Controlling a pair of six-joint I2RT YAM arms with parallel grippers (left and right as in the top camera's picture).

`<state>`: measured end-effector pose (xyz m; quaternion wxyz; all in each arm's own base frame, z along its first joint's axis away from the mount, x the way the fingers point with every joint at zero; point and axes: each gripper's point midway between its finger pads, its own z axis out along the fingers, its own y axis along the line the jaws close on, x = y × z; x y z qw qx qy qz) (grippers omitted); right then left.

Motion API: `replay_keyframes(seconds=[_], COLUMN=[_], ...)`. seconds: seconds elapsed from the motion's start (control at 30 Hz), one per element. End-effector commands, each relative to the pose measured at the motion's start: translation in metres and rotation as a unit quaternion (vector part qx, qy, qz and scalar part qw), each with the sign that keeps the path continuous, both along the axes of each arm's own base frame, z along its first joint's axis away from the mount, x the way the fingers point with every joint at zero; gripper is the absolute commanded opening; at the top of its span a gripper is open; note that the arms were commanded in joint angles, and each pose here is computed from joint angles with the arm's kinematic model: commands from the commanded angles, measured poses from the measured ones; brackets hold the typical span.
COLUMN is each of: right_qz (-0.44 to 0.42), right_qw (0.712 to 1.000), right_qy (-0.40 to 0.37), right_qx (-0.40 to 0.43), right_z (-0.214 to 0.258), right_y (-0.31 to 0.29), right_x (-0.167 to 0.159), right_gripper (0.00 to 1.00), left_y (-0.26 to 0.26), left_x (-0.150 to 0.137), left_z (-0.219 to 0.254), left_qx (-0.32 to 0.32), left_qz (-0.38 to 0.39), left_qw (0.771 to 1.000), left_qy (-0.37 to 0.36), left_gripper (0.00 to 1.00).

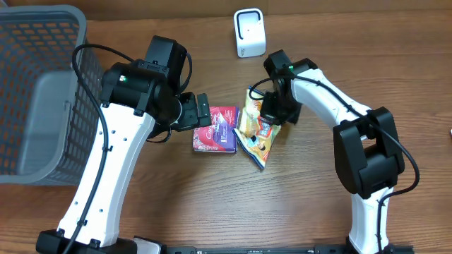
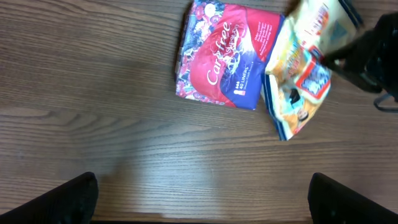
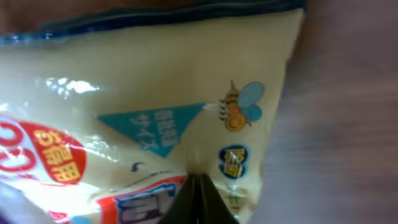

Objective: Scan the item barcode

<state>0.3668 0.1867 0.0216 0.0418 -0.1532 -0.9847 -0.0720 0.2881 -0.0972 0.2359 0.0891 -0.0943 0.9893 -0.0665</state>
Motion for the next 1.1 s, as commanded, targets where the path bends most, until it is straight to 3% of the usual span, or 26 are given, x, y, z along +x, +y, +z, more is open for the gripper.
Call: replay_keyframes(seconds=[0.0, 0.2, 0.6, 0.7, 0.9, 1.07], right_qz=[-0.005, 0.087, 0.097, 0.085, 0.011, -0.010], right_qw=[0.998, 0.996, 0.995, 0.996, 0.998, 0.998], right_qy=[-0.042, -0.023, 0.029, 0.018, -0.036, -0.039], right_qx=[-0.052, 0.027, 0.008, 0.006, -0.046, -0.039], right_z=[0.040, 0.071, -0.022, -0.018, 0.020, 0.071], right_y=[-0.023, 0.008, 0.040, 0.032, -0.056, -0.099], right_x=[0.021, 0.009, -0.055, -0.044, 0.028, 0.046], right_gripper=[0.04, 0.07, 0.07, 0.04, 0.04, 0.04], left_y=[0.001, 0.001, 0.001, 0.001, 0.001, 0.001], left_x=[0.001, 0.001, 0.001, 0.001, 0.001, 0.001], left_z=[0.007, 0.007, 0.007, 0.007, 0.007, 0.007], left_qx=[0.001, 0.001, 0.001, 0.001, 0.001, 0.001], left_qz=[-0.007, -0.007, -0.007, -0.007, -0.007, -0.007], left_qw=[1.000, 1.000, 1.000, 1.000, 1.000, 1.000], left_qy=[-0.015, -0.015, -0.015, -0.015, -0.015, -0.015], left_gripper=[1.00, 1.00, 1.00, 1.00, 1.00, 1.00])
